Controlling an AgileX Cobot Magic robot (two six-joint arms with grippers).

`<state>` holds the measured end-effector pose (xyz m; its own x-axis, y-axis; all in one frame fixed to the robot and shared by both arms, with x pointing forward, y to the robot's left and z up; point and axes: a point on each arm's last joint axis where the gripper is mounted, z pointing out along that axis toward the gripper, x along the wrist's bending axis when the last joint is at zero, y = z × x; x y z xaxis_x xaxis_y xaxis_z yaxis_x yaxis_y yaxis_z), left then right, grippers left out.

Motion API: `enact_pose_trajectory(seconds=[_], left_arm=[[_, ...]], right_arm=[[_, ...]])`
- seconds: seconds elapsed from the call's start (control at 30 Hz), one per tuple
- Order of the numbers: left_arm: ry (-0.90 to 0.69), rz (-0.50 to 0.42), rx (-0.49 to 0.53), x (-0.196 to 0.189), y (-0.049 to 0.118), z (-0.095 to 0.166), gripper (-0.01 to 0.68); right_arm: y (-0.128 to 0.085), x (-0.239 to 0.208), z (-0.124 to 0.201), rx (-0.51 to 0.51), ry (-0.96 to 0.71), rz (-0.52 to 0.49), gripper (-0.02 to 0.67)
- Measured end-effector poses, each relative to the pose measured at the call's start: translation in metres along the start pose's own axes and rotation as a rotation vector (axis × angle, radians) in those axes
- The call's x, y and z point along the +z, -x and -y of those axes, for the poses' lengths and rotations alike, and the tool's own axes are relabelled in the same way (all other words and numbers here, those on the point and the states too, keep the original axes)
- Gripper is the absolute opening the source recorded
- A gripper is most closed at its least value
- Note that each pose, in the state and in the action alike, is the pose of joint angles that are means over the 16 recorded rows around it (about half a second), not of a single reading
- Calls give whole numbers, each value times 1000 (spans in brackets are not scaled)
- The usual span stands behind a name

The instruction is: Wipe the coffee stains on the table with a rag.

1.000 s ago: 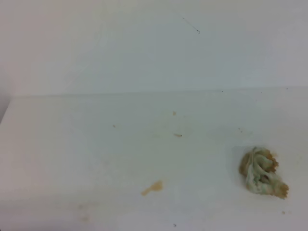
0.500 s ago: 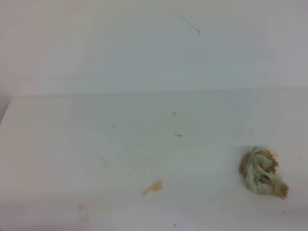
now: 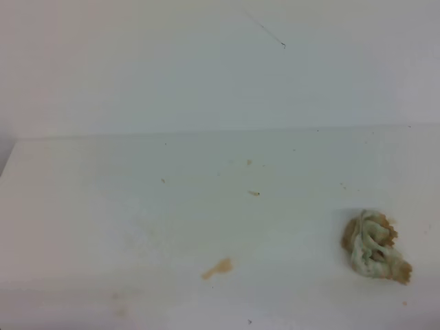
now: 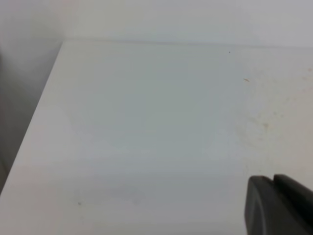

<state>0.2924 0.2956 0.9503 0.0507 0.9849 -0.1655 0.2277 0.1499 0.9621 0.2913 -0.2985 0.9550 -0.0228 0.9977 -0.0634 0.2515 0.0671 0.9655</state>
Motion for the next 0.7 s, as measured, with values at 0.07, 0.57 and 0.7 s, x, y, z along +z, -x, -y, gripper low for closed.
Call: enact_pose_trajectory(seconds=[0.07, 0.57, 0.7], left_arm=[[0, 0, 0, 0, 0, 0, 1], [0, 0, 0, 0, 0, 0, 1], [0, 0, 0, 0, 0, 0, 1]], right_arm=[[0, 0, 0, 2, 2, 4, -1], [0, 0, 0, 5, 6, 9, -1], [0, 0, -1, 5, 6, 9, -1]])
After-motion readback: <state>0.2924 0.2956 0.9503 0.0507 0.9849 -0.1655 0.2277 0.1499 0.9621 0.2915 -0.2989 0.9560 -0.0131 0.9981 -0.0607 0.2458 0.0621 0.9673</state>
